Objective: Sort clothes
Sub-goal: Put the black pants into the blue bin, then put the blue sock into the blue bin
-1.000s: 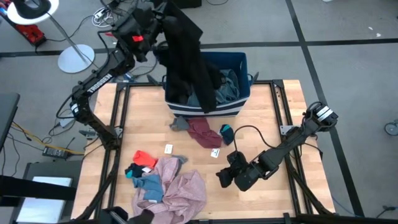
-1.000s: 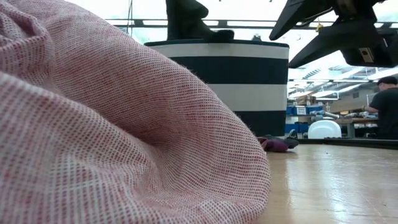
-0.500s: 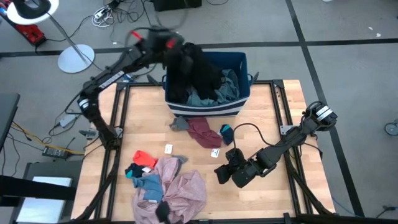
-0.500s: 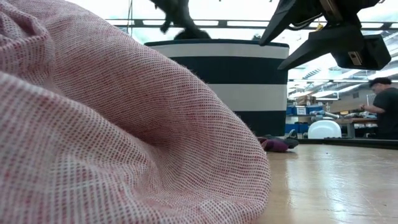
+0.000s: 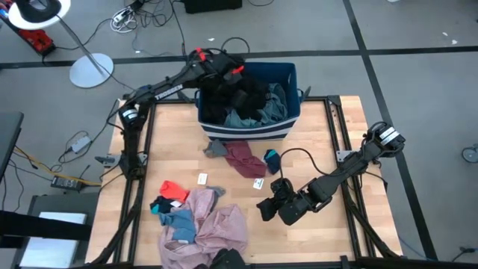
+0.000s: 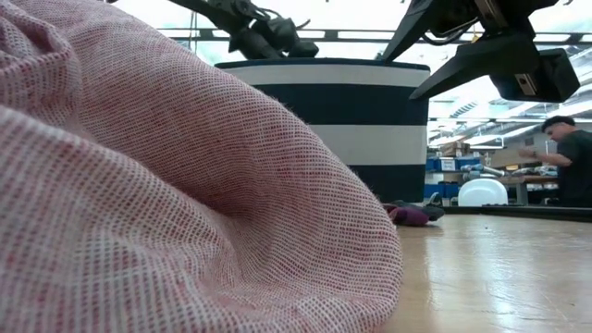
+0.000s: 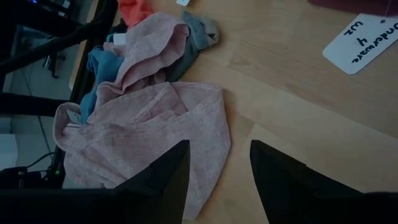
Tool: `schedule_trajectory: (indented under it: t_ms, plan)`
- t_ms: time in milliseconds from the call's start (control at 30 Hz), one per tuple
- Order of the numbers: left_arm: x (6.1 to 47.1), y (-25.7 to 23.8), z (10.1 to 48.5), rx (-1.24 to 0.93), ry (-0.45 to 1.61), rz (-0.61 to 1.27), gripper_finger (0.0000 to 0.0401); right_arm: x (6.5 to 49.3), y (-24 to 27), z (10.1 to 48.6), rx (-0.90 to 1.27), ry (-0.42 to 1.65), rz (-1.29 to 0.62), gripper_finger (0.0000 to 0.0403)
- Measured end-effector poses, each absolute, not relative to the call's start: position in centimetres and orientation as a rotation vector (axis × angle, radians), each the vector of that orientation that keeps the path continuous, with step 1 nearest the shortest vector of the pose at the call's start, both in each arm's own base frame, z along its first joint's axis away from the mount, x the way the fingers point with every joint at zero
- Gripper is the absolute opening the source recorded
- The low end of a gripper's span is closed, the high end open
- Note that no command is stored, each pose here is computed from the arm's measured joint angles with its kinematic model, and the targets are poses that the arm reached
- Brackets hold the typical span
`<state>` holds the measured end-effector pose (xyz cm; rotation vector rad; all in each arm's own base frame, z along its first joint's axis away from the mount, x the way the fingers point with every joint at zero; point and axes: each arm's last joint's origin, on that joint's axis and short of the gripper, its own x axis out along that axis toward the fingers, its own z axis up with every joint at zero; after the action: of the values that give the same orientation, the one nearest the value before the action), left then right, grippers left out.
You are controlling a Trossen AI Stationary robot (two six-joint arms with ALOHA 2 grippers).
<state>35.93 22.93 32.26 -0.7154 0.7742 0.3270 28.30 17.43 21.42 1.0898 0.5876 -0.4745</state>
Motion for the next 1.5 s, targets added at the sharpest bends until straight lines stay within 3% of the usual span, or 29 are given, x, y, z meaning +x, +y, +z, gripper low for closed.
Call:
schedule_trajectory:
  t_ms: [267, 533, 700, 967, 1267, 1500]
  plan:
    - [36.2, 22.8, 32.9, -0.756, 0.733, 0.289, 0.0139, 28.3, 17.4, 21.4, 1.095, 0.593, -0.474, 0.0169]
    - [34.3, 20.7, 41.7, -0.552, 0.570, 0.355, 0.0147, 28.4, 16.9, 21.2, 1.058, 0.607, -0.495, 0.0169]
    - [32.2, 18.4, 45.2, -0.485, 0.629, 0.471, 0.0147, 28.8, 16.3, 21.2, 1.006, 0.644, -0.462, 0.0169]
    - [30.5, 12.3, 44.7, -0.514, 0.903, 0.567, 0.0147, 30.1, 14.7, 21.2, 0.868, 0.830, -0.236, 0.0169]
    - [29.1, 2.0, 47.3, -0.362, 0.787, 0.578, 0.0147, 31.2, 13.4, 21.9, 0.775, 0.817, -0.082, 0.0169]
    - [28.7, -4.1, 44.1, -0.333, 0.771, 0.464, 0.0147, 31.6, 12.3, 22.7, 0.784, 0.779, -0.056, 0.0169]
